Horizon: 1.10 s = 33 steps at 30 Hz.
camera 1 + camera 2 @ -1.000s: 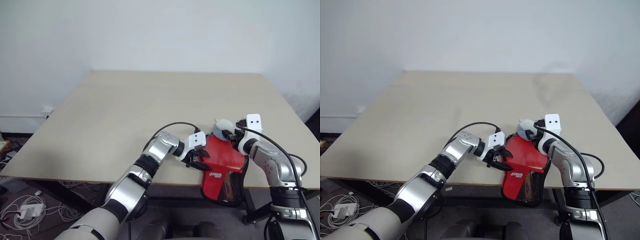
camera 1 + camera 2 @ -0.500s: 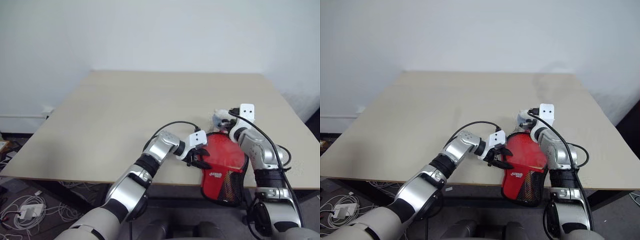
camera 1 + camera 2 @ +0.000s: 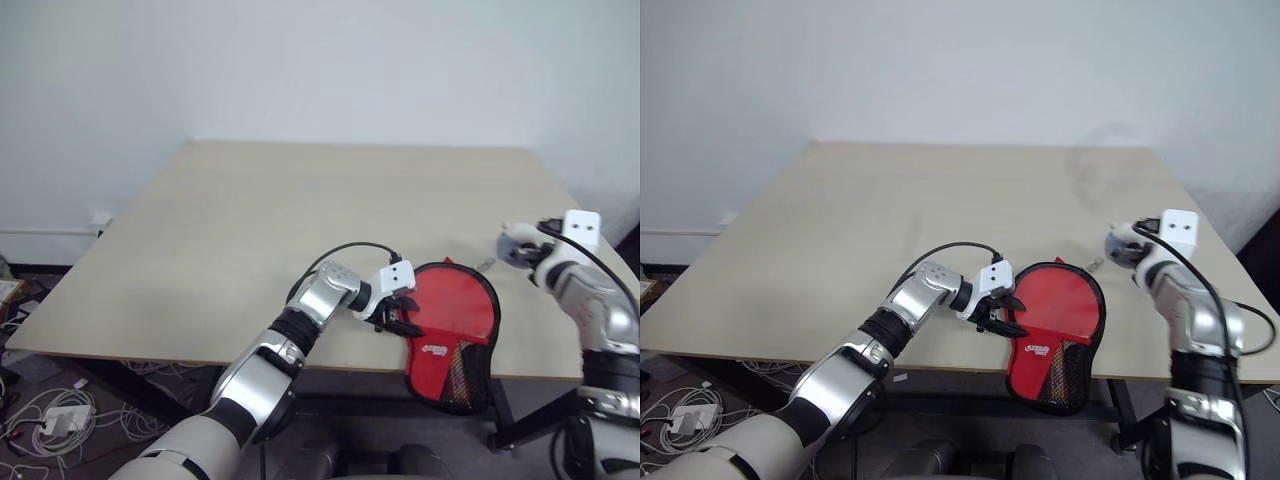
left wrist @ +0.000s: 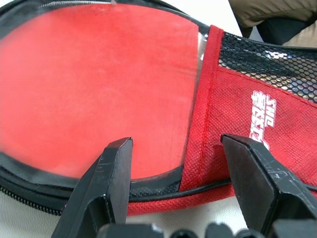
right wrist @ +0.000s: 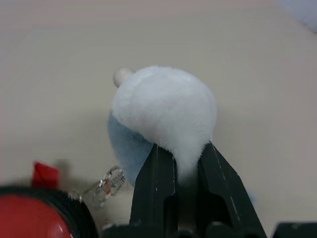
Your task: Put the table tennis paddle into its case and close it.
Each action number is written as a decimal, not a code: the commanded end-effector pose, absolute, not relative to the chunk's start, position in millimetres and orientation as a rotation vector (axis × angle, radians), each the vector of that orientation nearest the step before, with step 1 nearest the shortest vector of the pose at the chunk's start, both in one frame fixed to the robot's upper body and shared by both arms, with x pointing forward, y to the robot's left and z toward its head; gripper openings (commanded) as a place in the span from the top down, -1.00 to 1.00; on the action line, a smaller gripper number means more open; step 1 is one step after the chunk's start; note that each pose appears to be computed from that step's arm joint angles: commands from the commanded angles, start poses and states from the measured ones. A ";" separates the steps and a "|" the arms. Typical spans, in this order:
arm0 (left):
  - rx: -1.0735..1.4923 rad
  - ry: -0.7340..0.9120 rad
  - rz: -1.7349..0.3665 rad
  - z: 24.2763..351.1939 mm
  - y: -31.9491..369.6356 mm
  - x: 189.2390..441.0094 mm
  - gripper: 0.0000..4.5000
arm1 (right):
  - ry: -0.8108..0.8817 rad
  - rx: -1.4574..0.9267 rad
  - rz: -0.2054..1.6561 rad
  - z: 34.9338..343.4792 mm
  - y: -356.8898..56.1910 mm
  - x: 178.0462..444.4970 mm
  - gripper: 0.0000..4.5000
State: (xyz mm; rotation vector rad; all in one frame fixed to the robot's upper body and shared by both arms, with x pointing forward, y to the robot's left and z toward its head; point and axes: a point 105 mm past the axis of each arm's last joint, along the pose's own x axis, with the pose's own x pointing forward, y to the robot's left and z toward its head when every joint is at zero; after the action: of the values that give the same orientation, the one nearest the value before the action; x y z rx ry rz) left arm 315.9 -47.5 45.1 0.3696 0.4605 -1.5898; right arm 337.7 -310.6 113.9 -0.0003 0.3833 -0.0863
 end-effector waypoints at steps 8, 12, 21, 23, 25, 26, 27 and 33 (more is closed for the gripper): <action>0.386 0.562 -1.587 23.9 -45.6 308.9 -0.33 | 0.448 -0.104 0.025 141.2 -328.7 257.4 0.99; 0.381 0.564 -1.594 23.7 -48.4 308.0 -0.33 | 0.542 -0.131 0.081 121.4 -317.9 229.3 0.99; 0.385 0.576 -1.602 20.5 -47.5 305.9 -0.33 | 0.575 -0.111 0.349 111.6 -262.1 190.0 0.99; 0.385 0.578 -1.603 19.5 -47.4 304.9 -0.33 | 0.579 -0.094 0.383 113.3 -259.0 184.4 0.99; 0.384 0.581 -1.604 18.7 -47.5 304.1 -0.33 | 0.588 -0.090 0.428 114.8 -254.5 177.8 0.99; 0.384 0.583 -1.604 18.2 -47.1 303.8 -0.33 | 0.597 -0.091 0.453 115.6 -252.1 174.0 0.99; 0.385 0.585 -1.604 17.8 -46.7 303.7 -0.33 | 0.606 -0.096 0.476 116.5 -250.0 170.7 0.99; 0.387 0.590 -1.601 16.3 -45.2 303.3 -0.33 | 0.717 -0.105 0.624 111.4 -238.4 140.4 0.99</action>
State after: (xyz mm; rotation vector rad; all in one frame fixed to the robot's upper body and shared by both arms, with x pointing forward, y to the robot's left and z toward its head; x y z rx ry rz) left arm 309.7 -58.3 40.7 0.3548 0.4693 -1.6137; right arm 144.0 -248.4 102.5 -0.0681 0.7339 0.5446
